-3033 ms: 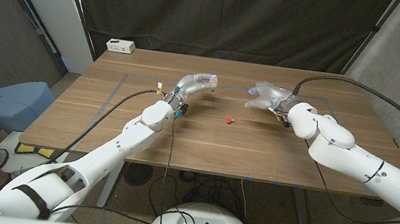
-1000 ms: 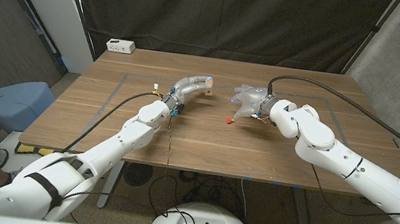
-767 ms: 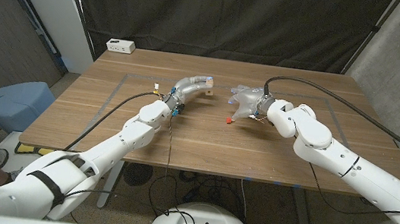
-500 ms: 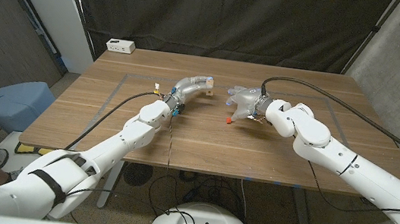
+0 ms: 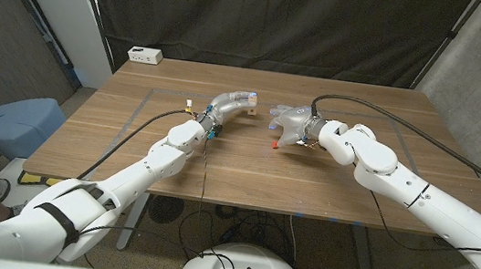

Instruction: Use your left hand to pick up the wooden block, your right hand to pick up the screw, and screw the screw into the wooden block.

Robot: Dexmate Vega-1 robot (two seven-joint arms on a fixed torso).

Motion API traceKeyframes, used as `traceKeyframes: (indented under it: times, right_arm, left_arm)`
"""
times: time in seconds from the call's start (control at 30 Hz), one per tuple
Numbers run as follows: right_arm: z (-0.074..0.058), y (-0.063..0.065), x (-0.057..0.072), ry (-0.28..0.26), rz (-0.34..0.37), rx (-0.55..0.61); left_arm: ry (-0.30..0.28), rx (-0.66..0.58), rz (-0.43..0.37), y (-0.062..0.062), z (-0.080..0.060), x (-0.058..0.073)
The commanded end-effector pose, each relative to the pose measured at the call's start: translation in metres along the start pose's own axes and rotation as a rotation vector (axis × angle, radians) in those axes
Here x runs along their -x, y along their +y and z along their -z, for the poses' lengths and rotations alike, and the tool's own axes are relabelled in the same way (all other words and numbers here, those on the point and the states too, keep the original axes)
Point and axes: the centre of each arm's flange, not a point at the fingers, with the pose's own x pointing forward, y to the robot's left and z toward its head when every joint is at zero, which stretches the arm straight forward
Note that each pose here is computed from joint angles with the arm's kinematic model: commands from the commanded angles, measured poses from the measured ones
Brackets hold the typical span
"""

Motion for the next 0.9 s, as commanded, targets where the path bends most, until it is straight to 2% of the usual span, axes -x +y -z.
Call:
traceKeyframes:
  times: [0.03,0.9]
  right_arm:
    - [0.0,0.001,-0.008,-0.018,-0.022,0.015]
    - [-0.004,0.011,-0.02,-0.033,-0.043,0.015]
  left_arm:
    - [0.006,-0.002,0.001,-0.001,0.0,0.0]
    - [0.012,-0.007,-0.004,-0.002,0.001,0.003]
